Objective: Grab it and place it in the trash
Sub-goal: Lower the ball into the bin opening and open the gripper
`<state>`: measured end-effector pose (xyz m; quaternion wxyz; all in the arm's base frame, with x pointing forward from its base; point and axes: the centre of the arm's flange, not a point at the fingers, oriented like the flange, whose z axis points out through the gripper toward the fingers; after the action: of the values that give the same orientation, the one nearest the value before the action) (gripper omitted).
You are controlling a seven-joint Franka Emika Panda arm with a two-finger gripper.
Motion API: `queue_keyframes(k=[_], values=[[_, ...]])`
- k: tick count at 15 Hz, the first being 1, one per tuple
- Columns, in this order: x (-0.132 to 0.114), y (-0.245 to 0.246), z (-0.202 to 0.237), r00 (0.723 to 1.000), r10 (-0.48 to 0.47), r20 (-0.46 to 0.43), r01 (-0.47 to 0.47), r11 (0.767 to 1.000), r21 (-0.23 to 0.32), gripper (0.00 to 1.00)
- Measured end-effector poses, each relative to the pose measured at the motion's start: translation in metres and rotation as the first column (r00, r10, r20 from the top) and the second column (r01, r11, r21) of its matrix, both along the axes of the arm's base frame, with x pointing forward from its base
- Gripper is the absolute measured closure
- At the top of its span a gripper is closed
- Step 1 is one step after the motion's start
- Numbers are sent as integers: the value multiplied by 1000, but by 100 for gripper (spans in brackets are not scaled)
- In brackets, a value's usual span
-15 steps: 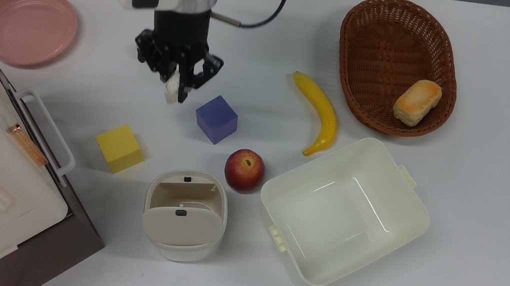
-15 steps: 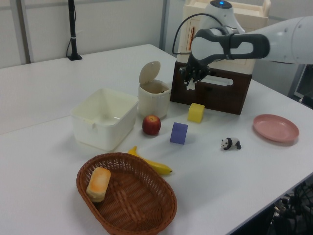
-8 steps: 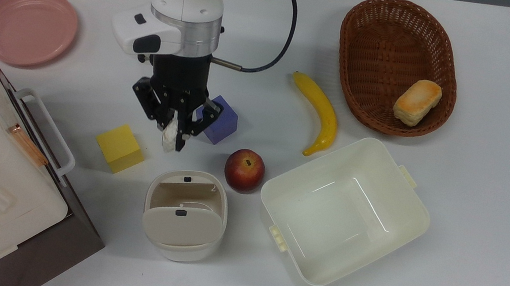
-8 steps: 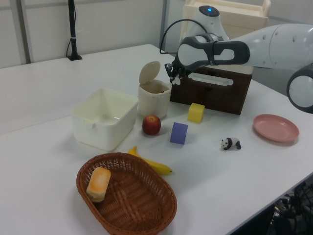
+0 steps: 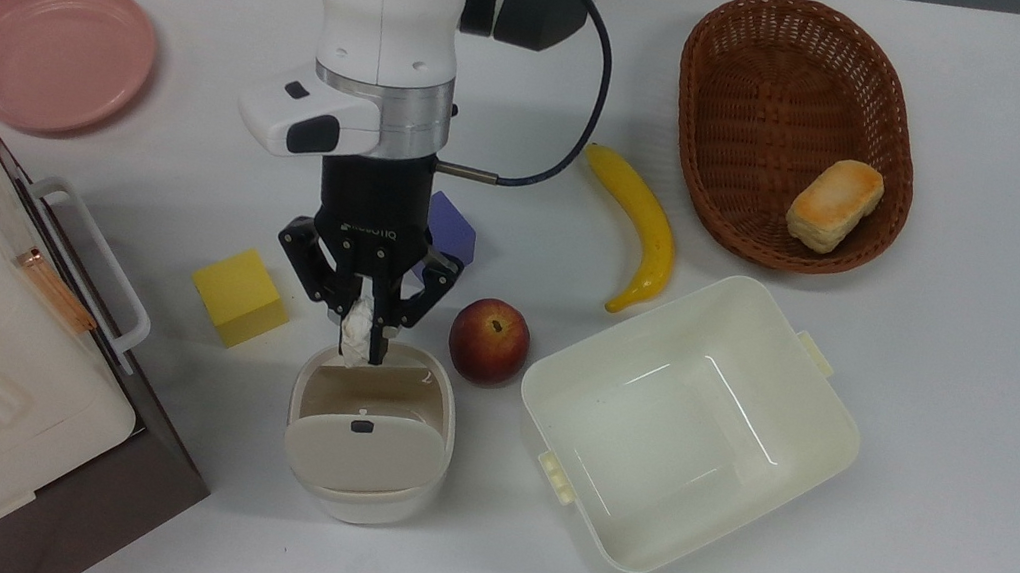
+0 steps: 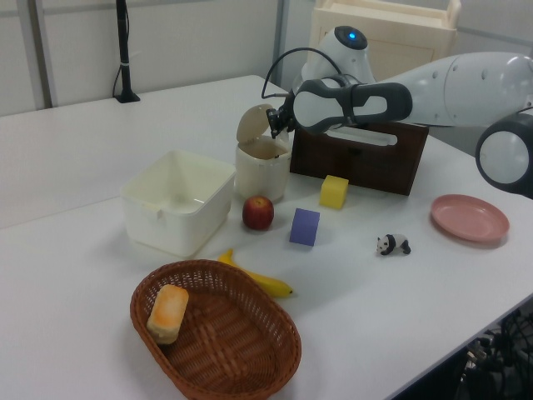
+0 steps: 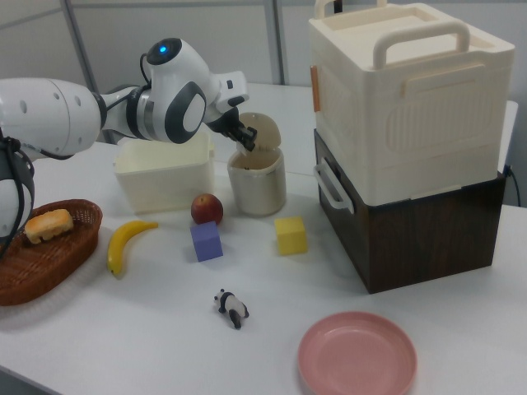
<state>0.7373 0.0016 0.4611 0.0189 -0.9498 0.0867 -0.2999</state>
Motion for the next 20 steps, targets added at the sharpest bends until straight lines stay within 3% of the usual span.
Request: queue_keyframes(k=[14, 16, 20], values=[[18, -2, -43, 999, 33, 9, -33, 999, 2, 73], [18, -1, -42, 999, 34, 10, -34, 999, 3, 67], [19, 1, -46, 998, 65, 5, -65, 996, -57, 24]])
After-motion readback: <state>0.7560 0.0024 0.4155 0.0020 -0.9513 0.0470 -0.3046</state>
